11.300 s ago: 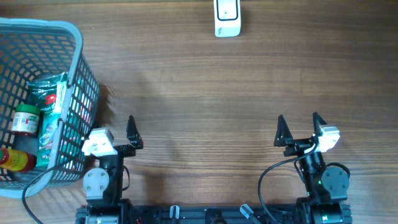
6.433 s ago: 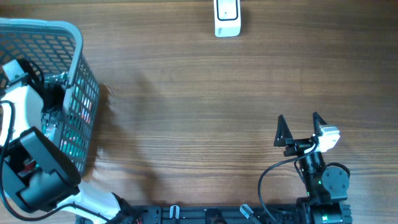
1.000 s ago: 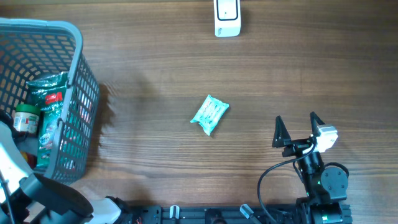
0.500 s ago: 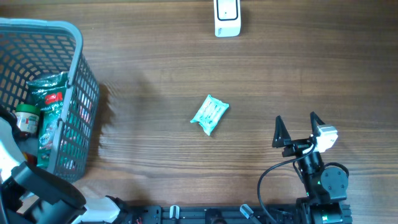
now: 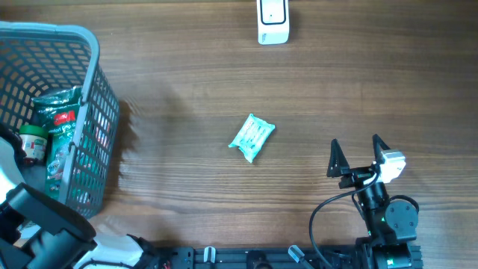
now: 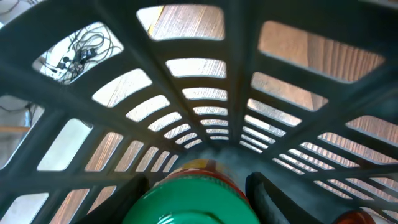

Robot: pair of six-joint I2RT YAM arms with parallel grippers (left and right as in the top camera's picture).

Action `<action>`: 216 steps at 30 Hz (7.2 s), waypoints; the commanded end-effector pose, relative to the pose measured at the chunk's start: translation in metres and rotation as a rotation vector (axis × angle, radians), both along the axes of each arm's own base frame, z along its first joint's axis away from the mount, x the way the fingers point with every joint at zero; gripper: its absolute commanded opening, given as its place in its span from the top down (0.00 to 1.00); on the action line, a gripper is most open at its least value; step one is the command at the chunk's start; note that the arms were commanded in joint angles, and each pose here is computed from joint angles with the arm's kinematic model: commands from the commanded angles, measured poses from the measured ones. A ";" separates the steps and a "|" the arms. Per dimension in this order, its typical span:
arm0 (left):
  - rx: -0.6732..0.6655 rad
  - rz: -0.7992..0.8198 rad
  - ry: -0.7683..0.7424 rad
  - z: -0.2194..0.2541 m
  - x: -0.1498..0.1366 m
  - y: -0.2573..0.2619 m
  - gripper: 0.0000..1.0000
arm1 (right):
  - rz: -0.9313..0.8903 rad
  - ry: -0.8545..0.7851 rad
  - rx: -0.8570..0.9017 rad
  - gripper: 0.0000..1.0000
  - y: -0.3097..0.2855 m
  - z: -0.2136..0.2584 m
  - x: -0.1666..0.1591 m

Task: Scan the item barcode
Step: 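Reach the left gripper into the basket and grasp the sauce bottle, then carry the sauce bottle out and stand it beside the wipes, then reach the left gripper into the basket and grasp the green-lidded jar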

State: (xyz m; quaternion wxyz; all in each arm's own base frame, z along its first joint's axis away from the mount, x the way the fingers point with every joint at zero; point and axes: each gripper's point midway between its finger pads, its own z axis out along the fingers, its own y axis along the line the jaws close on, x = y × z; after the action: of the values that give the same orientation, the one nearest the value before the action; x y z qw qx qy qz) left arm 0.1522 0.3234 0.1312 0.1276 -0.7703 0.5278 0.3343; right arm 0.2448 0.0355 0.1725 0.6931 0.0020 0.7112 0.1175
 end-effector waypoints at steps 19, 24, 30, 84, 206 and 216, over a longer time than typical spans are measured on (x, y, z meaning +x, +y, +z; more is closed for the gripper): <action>0.078 -0.644 -0.955 0.264 0.095 -0.103 0.57 | -0.012 -0.006 -0.012 0.00 -0.002 0.001 0.000; 0.084 -0.912 -1.117 0.314 0.105 -0.178 0.57 | -0.012 -0.006 -0.012 0.00 -0.002 0.001 0.000; -0.046 -1.250 -1.135 0.322 0.130 -0.269 0.57 | -0.012 -0.006 -0.012 0.00 -0.002 0.001 0.000; -0.071 -1.256 -0.209 -0.038 0.227 -0.497 0.44 | 0.002 -0.006 -0.012 0.00 0.002 0.001 0.000; -0.207 -0.302 -0.122 -0.098 0.119 -0.017 0.24 | 0.013 -0.006 -0.012 0.00 0.004 0.001 -0.001; -0.107 -0.366 -0.213 -0.019 0.119 -0.021 0.30 | 0.013 -0.006 -0.012 0.01 0.004 0.001 -0.001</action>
State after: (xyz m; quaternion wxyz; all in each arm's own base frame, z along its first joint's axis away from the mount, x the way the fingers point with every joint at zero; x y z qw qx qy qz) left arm 0.2704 0.3027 0.0662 0.1497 -0.7088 0.6565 0.2103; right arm 0.2438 0.0418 0.1725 0.6915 -0.0072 0.7112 0.1265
